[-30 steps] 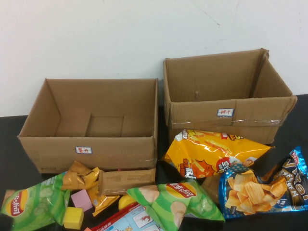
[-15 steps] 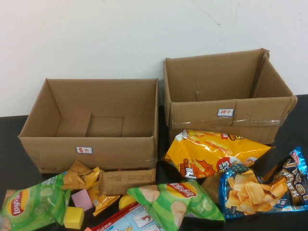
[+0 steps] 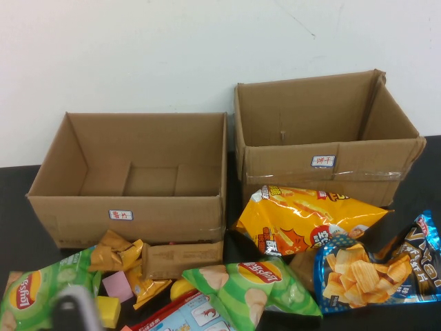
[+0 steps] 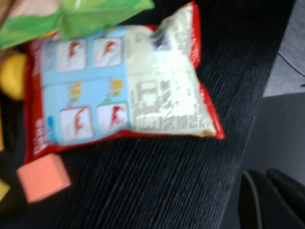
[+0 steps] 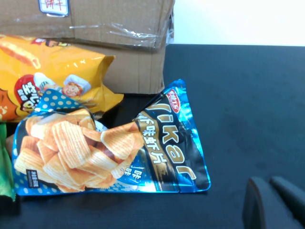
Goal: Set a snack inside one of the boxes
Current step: Pick up the potato chip
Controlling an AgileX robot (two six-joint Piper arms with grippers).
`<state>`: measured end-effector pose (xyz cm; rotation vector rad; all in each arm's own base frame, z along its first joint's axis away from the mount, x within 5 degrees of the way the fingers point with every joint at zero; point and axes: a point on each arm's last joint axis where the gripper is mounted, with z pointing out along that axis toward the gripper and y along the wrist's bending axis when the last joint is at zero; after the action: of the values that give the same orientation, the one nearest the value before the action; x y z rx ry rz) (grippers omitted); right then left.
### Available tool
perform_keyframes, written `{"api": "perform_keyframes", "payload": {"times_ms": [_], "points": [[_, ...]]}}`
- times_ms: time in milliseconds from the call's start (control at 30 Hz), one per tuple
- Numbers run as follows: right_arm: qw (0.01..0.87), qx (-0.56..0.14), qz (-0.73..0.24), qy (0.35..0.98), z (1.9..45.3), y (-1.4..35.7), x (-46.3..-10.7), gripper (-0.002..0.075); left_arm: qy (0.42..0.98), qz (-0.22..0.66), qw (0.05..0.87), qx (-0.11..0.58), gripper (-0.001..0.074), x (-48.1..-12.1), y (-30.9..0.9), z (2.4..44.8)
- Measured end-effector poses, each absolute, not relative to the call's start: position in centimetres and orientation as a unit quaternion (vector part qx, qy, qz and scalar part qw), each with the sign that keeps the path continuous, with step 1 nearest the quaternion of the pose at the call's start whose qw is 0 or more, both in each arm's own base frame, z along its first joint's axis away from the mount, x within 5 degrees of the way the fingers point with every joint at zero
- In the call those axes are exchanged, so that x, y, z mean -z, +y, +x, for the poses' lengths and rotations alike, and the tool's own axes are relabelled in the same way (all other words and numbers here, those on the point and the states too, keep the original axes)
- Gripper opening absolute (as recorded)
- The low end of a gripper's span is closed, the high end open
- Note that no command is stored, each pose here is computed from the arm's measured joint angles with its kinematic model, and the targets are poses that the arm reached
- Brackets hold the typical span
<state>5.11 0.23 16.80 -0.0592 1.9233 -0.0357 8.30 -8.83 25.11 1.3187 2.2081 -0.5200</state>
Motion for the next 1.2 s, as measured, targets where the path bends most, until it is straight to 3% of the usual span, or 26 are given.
{"api": "perform_keyframes", "payload": {"times_ms": [200, 400, 500, 667, 733, 867, 1200], "points": [[0.572, 0.016, -0.026, 0.820, 5.1, 0.2, -16.8, -0.0001, 0.798, 0.541, 0.209, 0.167, -0.0002, -23.5, -12.3, 9.7], [0.572, 0.016, -0.026, 0.820, 5.1, 0.2, -16.8, -0.0001, 0.815, 0.560, 0.136, 0.066, 0.0013, -21.1, -16.6, 11.5], [0.572, 0.016, -0.026, 0.820, 5.1, 0.2, -16.8, -0.0001, 0.798, 0.593, 0.104, 0.027, 0.0117, -19.5, -18.3, 11.4], [0.572, 0.016, -0.026, 0.820, 5.1, 0.2, -16.8, -0.0001, 0.808, 0.585, 0.070, 0.005, 0.0545, -17.4, -20.5, 11.7], [0.572, 0.016, -0.026, 0.820, 5.1, 0.2, -16.8, -0.0001, 0.826, 0.560, 0.066, 0.003, 0.0626, -16.6, -21.0, 12.0], [0.572, 0.016, -0.027, 0.820, 5.1, 0.2, -16.8, -0.0001, 0.839, 0.540, 0.061, -0.002, 0.0680, -14.4, -22.2, 12.3], [0.572, 0.016, -0.027, 0.820, 5.1, 0.2, -16.8, -0.0001, 0.883, 0.453, 0.102, -0.063, 0.0693, -10.9, -23.0, 13.6]]}}
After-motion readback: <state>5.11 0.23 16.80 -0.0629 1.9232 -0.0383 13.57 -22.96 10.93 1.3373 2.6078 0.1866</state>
